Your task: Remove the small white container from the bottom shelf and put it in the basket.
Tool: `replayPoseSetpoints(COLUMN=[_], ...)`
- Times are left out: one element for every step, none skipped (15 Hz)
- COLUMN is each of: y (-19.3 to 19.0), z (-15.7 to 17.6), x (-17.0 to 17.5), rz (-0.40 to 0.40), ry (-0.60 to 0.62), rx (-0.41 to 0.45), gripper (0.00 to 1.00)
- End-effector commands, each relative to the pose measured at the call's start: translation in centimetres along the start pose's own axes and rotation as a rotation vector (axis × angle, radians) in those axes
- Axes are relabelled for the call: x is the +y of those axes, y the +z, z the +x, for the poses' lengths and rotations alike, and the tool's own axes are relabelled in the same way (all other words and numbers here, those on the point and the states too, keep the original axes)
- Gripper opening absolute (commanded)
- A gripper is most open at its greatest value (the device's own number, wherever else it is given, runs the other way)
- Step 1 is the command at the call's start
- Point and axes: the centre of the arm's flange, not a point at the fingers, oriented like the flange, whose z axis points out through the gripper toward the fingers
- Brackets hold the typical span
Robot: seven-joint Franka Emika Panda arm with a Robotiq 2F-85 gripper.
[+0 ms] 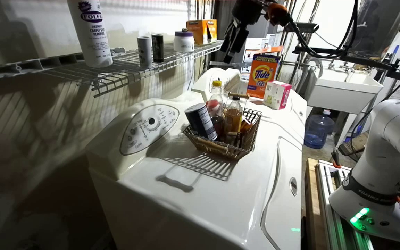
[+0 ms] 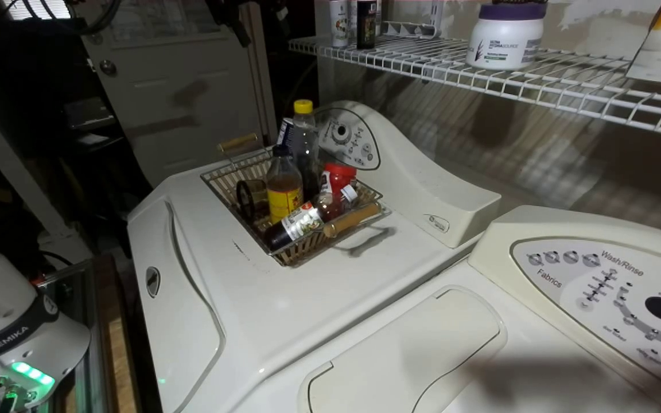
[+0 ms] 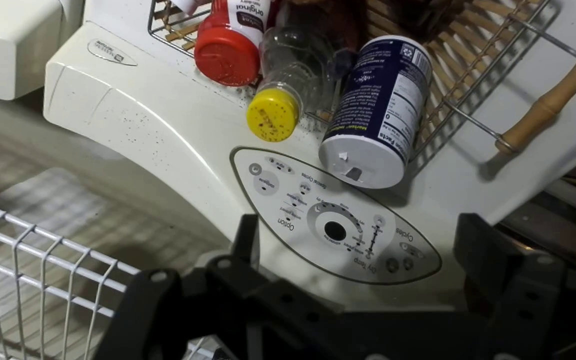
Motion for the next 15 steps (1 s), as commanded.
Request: replayPoseSetpoints(y=[-0.6, -0.9, -1.2, -1.5, -1.7, -1.8, -1.7, -1.6, -1.4, -1.2, -0.9, -0.5, -0.2, 0.2, 0.4], z=[1.3, 2.6, 3.8, 4.8, 5.8, 6.6, 7.5, 8.3, 9.0, 9.7, 10.3, 10.8, 11.4, 11.9, 12.3], x=[-0.8, -1.3, -1.8, -2.4, -2.9, -3.4, -3.9, -4.3, -4.8, -5.1, -5.4, -5.5, -5.5, -5.5, -5.4], rz=[0.052, 0.066, 0.081, 0.100, 0.124, 0.153, 0.173, 0.196, 0.208, 0.216, 0.222, 0.224, 0.219, 0.213, 0.201], ry=[-0.044, -0.067, -0.080, -0.089, -0.096, -0.105, -0.108, -0.109, -0.111, -0.108, -0.105, -0.096, -0.085, -0.069, -0.054], rx=[0.136, 0.194, 0.241, 0.294, 0.344, 0.390, 0.423, 0.452, 0.470, 0.480, 0.488, 0.494, 0.496, 0.495, 0.497], gripper=[1.00, 1.00, 1.00, 1.00, 1.00, 1.00, 1.00, 1.00, 1.00, 1.00, 1.00, 1.00, 1.00, 1.00, 1.00])
